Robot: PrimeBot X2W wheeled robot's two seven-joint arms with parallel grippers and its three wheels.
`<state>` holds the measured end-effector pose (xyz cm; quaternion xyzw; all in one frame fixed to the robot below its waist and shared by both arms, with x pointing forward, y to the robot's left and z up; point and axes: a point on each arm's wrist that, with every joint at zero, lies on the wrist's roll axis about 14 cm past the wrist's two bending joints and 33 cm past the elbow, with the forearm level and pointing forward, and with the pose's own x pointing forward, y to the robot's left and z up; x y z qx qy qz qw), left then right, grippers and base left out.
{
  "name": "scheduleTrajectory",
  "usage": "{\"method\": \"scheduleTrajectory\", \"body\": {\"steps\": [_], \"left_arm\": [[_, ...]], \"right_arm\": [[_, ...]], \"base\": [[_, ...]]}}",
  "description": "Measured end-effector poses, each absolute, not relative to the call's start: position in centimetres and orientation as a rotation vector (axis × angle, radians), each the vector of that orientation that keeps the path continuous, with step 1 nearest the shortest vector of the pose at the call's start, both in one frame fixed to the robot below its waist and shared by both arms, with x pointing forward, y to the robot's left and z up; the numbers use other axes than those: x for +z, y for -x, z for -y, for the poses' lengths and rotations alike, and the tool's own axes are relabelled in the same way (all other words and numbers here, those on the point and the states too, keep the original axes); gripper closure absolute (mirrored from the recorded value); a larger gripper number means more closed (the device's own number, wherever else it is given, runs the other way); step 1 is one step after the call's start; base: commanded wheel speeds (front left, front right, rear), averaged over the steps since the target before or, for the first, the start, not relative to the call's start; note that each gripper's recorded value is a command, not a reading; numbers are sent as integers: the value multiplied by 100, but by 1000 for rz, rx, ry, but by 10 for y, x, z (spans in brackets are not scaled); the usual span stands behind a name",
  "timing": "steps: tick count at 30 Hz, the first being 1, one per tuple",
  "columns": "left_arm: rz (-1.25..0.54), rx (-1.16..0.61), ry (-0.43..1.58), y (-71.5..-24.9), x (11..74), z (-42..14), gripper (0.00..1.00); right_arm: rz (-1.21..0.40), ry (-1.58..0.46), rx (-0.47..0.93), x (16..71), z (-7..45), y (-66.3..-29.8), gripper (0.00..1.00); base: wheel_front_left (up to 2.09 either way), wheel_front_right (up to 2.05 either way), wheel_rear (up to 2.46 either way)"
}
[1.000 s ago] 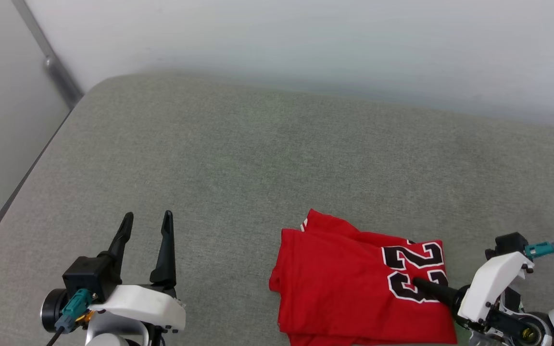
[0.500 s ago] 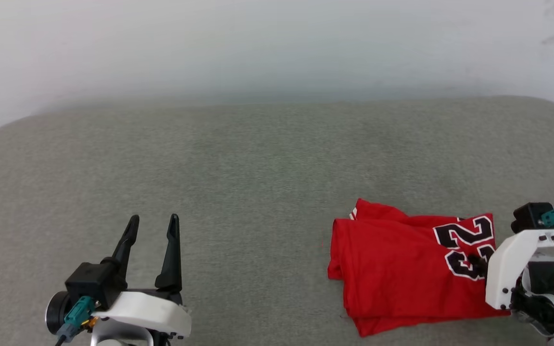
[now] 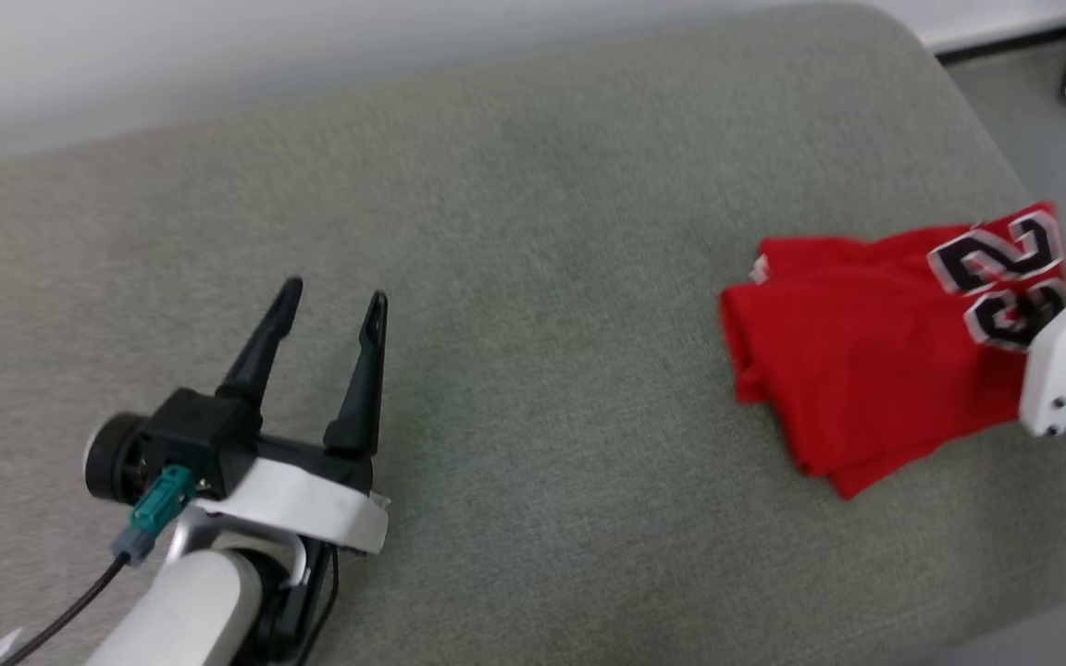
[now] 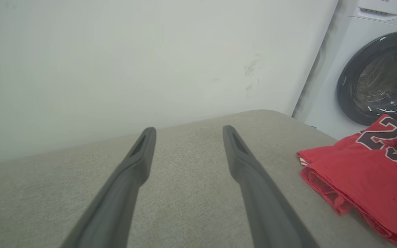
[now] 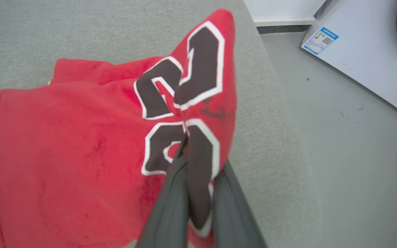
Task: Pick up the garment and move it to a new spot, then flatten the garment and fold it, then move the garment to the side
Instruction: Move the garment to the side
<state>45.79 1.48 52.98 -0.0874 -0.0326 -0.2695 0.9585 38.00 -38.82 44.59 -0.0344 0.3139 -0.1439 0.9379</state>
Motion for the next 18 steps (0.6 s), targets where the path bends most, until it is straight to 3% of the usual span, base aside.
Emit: {"method": "scheduleTrajectory", "body": {"steps": [9, 10, 11, 12, 18], "left_arm": [[15, -654, 180, -498, 491, 17, 0], [3, -655, 183, -502, 485, 18, 0], [-2, -656, 186, -505, 481, 19, 0], [-13, -657, 188, -507, 475, 19, 0], [-52, -629, 190, -511, 456, 8, 0]], "right_arm": [[-520, 168, -490, 460, 464, -408, 100], [-518, 162, -499, 456, 465, -412, 93], [-516, 163, -505, 449, 466, -414, 66], [-533, 169, -509, 440, 466, -415, 0], [-561, 124, -565, 402, 469, -411, 0]], "base": [[0, 0, 0], [0, 0, 0], [0, 0, 0], [0, 0, 0], [0, 0, 0]]}}
